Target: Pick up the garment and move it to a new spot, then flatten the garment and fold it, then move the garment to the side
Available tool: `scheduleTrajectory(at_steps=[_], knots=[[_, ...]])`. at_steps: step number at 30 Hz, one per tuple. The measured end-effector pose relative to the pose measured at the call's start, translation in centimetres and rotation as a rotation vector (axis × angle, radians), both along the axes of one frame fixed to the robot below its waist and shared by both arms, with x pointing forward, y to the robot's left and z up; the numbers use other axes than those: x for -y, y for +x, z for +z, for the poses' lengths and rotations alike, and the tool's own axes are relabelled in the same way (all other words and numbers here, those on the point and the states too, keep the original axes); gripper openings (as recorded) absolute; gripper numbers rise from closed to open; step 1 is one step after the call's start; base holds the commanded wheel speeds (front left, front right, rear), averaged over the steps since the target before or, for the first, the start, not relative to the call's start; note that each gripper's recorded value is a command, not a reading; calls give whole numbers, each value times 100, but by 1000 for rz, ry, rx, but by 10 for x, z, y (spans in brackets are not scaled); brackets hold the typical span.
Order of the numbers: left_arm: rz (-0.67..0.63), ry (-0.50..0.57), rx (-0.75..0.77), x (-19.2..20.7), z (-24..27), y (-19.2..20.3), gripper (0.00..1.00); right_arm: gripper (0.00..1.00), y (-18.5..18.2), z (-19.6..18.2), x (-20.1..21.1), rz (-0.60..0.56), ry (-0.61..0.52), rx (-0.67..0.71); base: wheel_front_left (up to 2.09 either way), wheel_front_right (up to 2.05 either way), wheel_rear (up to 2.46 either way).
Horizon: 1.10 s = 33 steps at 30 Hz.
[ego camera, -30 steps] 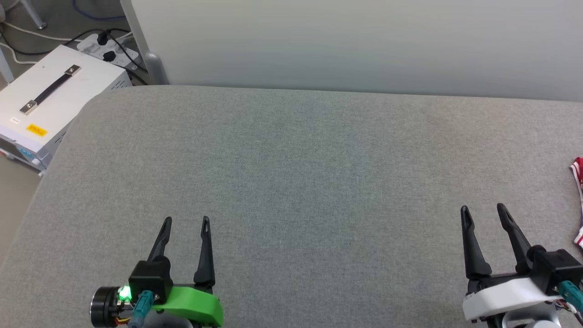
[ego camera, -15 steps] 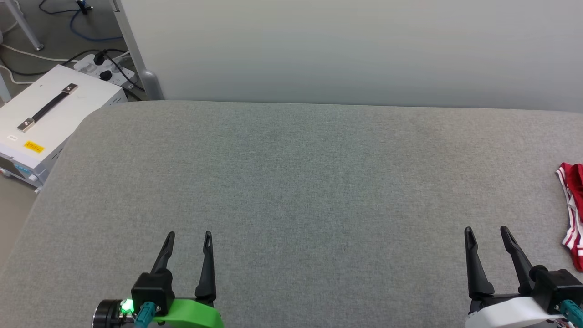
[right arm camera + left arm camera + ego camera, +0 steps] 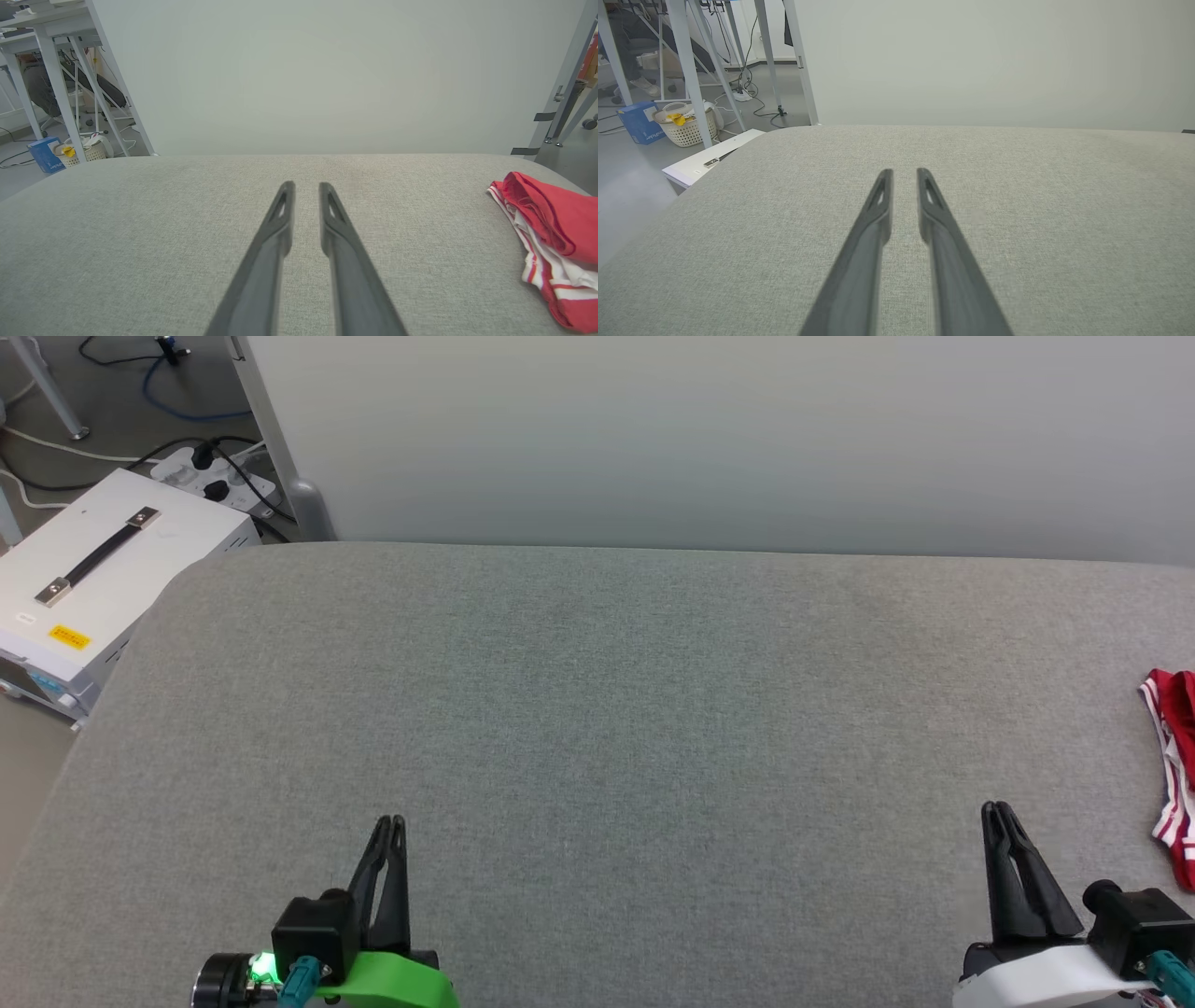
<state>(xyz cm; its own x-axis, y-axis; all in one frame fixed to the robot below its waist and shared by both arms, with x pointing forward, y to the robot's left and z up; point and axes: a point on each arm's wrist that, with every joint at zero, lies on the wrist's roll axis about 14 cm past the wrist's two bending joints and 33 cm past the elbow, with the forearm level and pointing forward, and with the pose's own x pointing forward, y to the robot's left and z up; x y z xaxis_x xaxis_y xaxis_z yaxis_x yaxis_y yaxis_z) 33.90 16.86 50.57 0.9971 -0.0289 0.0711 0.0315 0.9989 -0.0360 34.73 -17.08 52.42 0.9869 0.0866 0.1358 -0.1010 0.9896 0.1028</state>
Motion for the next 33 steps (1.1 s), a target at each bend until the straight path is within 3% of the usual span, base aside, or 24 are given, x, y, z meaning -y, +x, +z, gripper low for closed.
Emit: scheduleTrajectory(at_steps=[33], knots=[[4, 13, -33, -2, 1, 5, 0, 0, 2, -5, -3, 10, -34, -48, 0, 0, 0]])
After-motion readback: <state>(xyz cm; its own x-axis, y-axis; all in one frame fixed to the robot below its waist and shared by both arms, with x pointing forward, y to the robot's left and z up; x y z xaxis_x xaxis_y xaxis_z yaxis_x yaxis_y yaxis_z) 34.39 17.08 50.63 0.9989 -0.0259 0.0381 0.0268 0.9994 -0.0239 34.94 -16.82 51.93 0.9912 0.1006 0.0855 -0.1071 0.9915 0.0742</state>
